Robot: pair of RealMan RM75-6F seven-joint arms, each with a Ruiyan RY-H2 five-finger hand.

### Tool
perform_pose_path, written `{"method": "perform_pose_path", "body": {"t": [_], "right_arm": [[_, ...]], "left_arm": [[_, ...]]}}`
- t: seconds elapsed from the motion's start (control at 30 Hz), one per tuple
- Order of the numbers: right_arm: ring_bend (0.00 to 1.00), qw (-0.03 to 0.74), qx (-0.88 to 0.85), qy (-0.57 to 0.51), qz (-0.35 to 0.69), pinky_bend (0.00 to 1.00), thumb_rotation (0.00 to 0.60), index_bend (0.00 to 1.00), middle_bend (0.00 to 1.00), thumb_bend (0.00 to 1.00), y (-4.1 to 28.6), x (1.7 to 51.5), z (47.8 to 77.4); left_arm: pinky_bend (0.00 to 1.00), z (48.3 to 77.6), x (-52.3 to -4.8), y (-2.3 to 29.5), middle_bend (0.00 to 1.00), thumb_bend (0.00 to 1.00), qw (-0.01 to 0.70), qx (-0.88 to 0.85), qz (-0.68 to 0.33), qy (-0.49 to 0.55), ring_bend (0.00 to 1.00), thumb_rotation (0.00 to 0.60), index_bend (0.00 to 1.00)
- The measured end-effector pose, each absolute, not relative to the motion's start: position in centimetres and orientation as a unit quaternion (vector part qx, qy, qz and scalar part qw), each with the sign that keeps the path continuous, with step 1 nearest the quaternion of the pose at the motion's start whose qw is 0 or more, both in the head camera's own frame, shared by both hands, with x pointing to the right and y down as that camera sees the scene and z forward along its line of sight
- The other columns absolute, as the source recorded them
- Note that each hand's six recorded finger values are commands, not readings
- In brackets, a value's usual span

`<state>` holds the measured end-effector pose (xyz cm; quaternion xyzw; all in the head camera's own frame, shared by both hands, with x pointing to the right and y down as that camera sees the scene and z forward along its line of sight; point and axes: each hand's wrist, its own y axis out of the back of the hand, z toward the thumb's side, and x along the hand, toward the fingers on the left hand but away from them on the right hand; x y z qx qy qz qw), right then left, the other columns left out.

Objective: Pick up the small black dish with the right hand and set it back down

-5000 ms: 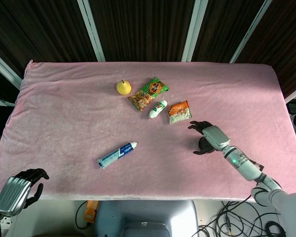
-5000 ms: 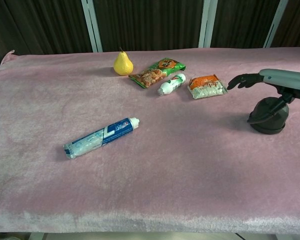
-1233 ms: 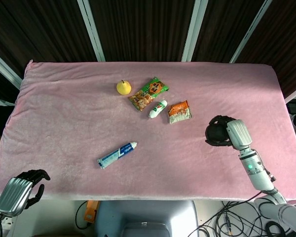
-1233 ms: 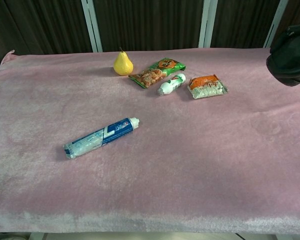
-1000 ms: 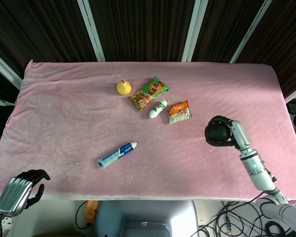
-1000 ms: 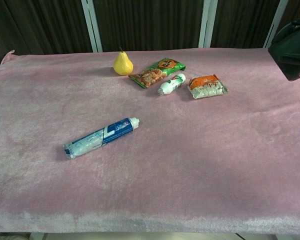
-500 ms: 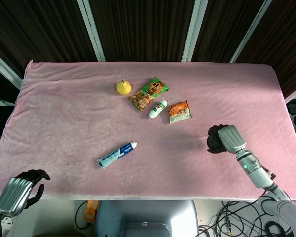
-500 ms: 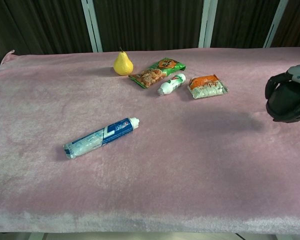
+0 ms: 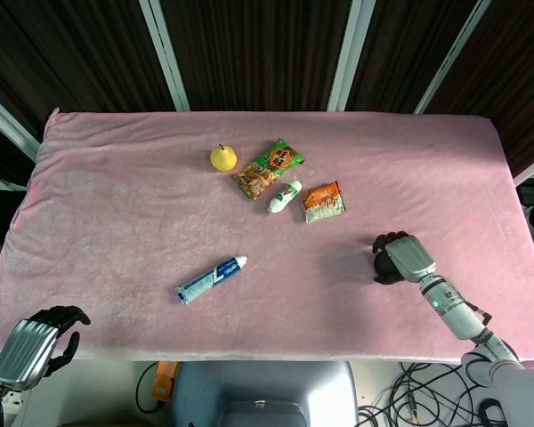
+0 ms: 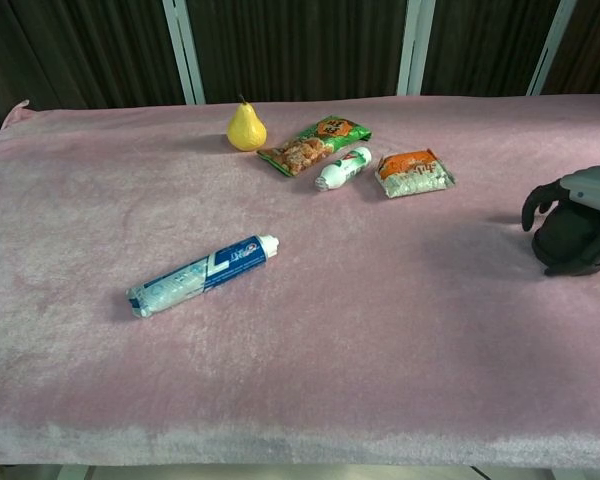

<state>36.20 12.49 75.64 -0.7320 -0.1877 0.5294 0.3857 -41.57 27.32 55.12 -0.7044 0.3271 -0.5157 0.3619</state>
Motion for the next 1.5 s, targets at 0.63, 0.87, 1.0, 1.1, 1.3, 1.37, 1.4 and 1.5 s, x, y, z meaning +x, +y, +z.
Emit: {"method": "perform_pose_path", "body": {"t": [0.63, 0.87, 1.0, 1.1, 1.3, 1.37, 1.4, 1.5], "right_arm": [[0.26, 0.383, -0.734, -0.236, 0.510, 0.37, 0.600, 0.25, 0.22, 0.15, 12.6, 38.4, 72.7], [0.49, 0.387, -0.714, -0.250, 0.527, 0.61, 0.600, 0.43, 0.40, 0.15, 12.3, 39.3, 72.4], [0.57, 0.383, -0.713, -0.250, 0.532, 0.69, 0.600, 0.51, 0.47, 0.15, 12.4, 39.2, 72.7], [0.63, 0.385, -0.712, -0.255, 0.529, 0.74, 0.600, 0.60, 0.52, 0.15, 12.4, 38.8, 72.8], [0.72, 0.403, -0.704, -0.281, 0.513, 0.82, 0.600, 0.81, 0.63, 0.15, 12.0, 38.3, 72.2], [0.72, 0.410, -0.701, -0.296, 0.503, 0.82, 0.600, 0.82, 0.63, 0.15, 11.8, 38.2, 71.8], [0.72, 0.410, -0.701, -0.302, 0.498, 0.82, 0.600, 0.82, 0.63, 0.15, 11.7, 38.1, 71.6], [0.72, 0.402, -0.706, -0.323, 0.485, 0.82, 0.600, 0.82, 0.63, 0.15, 11.6, 38.1, 71.2]], "left_arm": [[0.52, 55.3, -41.4, 27.4, 0.42, 0.57, 0.362, -0.706, -0.517, 0.322, 0.38, 0.600, 0.45], [0.52, 55.3, -41.4, 27.4, 0.42, 0.57, 0.363, -0.705, -0.518, 0.321, 0.38, 0.600, 0.45], [0.52, 55.3, -41.4, 27.5, 0.42, 0.57, 0.363, -0.705, -0.518, 0.319, 0.38, 0.600, 0.45], [0.52, 55.3, -41.4, 27.4, 0.42, 0.57, 0.363, -0.705, -0.518, 0.321, 0.38, 0.600, 0.45], [0.52, 55.2, -41.4, 27.5, 0.42, 0.57, 0.362, -0.706, -0.517, 0.322, 0.38, 0.600, 0.45], [0.52, 55.2, -41.4, 27.5, 0.42, 0.57, 0.362, -0.706, -0.516, 0.322, 0.38, 0.600, 0.45], [0.52, 55.2, -41.4, 27.5, 0.42, 0.57, 0.362, -0.706, -0.517, 0.322, 0.38, 0.600, 0.45], [0.52, 55.2, -41.5, 27.5, 0.42, 0.57, 0.362, -0.706, -0.517, 0.322, 0.38, 0.600, 0.45]]}}
